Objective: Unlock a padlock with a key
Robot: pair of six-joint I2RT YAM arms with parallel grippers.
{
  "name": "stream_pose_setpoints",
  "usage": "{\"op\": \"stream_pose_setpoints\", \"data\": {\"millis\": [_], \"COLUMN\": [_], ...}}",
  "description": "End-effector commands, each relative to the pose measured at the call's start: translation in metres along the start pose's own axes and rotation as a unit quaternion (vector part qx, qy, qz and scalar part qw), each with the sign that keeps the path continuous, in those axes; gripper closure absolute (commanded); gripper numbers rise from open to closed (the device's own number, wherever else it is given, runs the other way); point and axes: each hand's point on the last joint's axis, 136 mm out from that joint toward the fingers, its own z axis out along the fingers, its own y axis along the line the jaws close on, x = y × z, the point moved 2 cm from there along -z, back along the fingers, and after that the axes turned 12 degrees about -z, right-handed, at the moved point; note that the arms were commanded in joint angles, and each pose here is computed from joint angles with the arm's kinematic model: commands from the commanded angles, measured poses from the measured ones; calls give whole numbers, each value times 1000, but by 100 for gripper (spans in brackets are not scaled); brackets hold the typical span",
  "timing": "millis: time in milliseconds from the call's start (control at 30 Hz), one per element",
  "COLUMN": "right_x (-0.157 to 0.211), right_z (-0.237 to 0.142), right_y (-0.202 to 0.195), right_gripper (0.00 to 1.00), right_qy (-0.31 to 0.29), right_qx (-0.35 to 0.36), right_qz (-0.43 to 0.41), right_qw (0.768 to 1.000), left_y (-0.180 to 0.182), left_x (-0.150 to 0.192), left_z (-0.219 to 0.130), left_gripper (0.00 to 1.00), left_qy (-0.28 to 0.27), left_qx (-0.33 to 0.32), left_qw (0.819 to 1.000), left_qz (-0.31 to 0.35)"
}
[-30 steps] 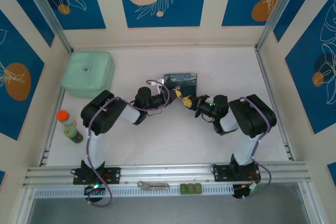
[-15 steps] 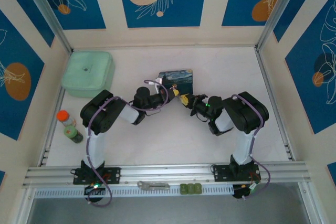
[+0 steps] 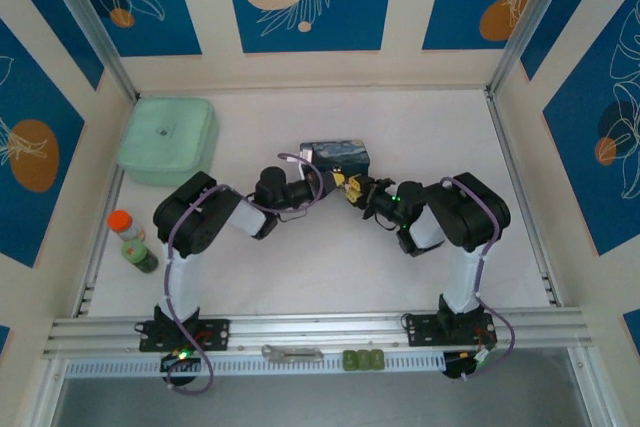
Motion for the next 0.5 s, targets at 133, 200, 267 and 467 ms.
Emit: {"op": "stream_pose_setpoints", "data": {"millis": [133,200,267,467], "right_x": [-2,-3,-6,-12], "right_z": [-17,-23,-31,-60], "right_y": [-40,-44,-46,-44], "right_gripper": [57,52,50,49], "right_qy": [-24,-31,-38,-45], "right_qx": [58,62,69,122], "right_qz": [214,203,186,115], "right_qw": [975,977,979,985], "left_y": [-54,-48,-42,-15], "left_x": [18,19,18,10], "left_z": [0,0,0,-4], "left_gripper": [100,100,100,100], "left_qy": [47,46,41,12], "left_qx": [95,87,81,47], "left_qw": [994,995,996,999], "left_qz": [33,25,19,-9]}}
